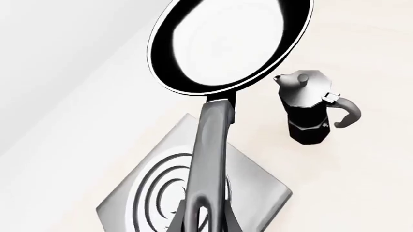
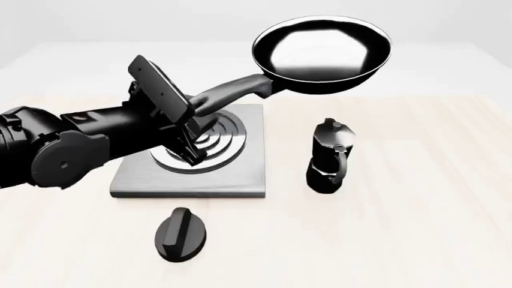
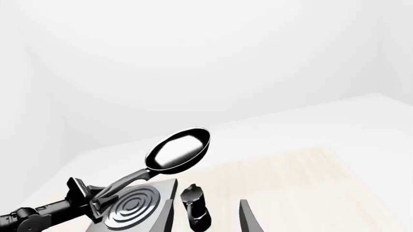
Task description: Put the frying pan on the stove.
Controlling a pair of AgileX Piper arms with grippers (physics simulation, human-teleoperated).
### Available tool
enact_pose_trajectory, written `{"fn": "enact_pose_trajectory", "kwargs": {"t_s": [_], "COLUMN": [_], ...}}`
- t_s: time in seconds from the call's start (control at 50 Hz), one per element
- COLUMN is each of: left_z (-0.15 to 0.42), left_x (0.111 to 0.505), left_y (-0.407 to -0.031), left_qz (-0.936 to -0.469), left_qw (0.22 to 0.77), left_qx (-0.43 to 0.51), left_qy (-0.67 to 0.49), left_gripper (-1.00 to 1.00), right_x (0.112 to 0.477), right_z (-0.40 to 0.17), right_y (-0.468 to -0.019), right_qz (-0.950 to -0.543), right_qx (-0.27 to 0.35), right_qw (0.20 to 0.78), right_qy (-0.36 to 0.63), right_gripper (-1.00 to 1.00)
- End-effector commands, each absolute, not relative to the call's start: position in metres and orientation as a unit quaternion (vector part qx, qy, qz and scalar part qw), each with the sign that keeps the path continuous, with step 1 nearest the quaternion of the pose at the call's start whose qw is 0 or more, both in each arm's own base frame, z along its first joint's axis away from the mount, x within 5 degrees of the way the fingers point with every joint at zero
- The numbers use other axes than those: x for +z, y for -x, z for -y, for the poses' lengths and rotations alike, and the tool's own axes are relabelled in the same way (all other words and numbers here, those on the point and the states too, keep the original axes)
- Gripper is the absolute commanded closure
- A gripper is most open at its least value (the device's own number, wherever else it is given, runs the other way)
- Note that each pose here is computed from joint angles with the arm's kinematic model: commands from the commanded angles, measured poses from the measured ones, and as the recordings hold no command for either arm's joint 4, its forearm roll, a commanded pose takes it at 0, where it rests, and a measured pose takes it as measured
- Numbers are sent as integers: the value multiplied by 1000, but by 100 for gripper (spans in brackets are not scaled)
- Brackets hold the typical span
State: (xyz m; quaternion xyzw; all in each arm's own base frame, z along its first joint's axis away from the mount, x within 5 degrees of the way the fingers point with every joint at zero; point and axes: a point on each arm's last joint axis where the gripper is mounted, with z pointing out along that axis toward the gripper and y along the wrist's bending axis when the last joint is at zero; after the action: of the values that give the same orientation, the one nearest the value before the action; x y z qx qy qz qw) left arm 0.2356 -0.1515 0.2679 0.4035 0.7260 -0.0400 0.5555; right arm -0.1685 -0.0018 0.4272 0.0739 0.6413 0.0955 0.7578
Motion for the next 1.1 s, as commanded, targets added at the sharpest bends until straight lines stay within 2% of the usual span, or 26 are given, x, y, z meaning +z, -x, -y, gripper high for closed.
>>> {"fn": "enact_pose_trajectory", "kwargs": {"t_s": [0.02,0.76,1.1], "left_z": [131,71,50], "left_x": [279,281,268], "left_y": [-222,-172,-157], "left_qz": [-744,-759,-772], "left_qw": [577,585,583], "left_qx": [-67,-19,4], "left_qy": [-331,-286,-253], "left_gripper": [100,100,100], "right_x": [427,427,427], "right_z": [2,2,2], "right_y": [167,167,168], "right_qz": [-643,-643,-643], "right_qx": [95,95,94], "right_qw": [757,756,757], "right_qy": [-72,-72,-71], "right_gripper": [-100,-100,-100]}}
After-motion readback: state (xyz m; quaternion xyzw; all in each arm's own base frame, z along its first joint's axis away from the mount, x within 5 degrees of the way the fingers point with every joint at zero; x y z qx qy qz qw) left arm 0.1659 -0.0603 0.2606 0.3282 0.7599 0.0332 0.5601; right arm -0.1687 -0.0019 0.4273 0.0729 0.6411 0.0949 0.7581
